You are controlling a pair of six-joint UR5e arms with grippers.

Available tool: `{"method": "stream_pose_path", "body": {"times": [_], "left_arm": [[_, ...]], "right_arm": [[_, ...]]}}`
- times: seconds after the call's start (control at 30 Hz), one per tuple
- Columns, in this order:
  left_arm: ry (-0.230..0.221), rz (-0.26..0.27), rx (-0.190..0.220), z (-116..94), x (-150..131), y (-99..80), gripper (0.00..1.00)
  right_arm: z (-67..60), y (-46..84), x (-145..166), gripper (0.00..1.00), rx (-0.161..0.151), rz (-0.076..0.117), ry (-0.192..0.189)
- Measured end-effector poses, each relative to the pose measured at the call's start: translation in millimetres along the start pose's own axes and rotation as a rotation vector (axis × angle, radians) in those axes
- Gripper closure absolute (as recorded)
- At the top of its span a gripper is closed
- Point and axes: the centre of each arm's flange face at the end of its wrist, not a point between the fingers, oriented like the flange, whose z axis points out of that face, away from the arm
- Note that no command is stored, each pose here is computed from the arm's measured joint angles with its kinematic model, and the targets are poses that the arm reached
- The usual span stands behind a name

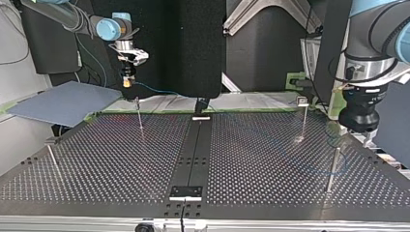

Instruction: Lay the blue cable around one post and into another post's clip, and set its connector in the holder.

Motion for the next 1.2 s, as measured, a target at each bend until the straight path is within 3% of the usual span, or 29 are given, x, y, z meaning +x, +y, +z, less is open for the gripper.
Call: {"method": "stream_pose_path", "body": {"times": [0.2, 0.5, 0.8, 1.2], "left_arm": [[0.057, 0.059, 0.035, -4, 5, -2.7, 0.00], [0.039, 0.148, 0.117, 8, 5, -7.2, 0.00], [0.046, 0.214, 0.107, 17, 8, -1.0, 0.00], [0.058, 0.217, 0.099, 20, 10, 1.3, 0.00]], "right_arm": [[0.0, -1.3, 0, 1.00, 0.003, -0.001, 0.000], [-0.1, -2.2, 0, 1.00, 0.004, -0.001, 0.000], [-0.5, -3.3, -1, 1.00, 0.006, -0.002, -0.001], [-0.3, -3.8, -1, 1.00, 0.007, -0.001, 0.000]]}}
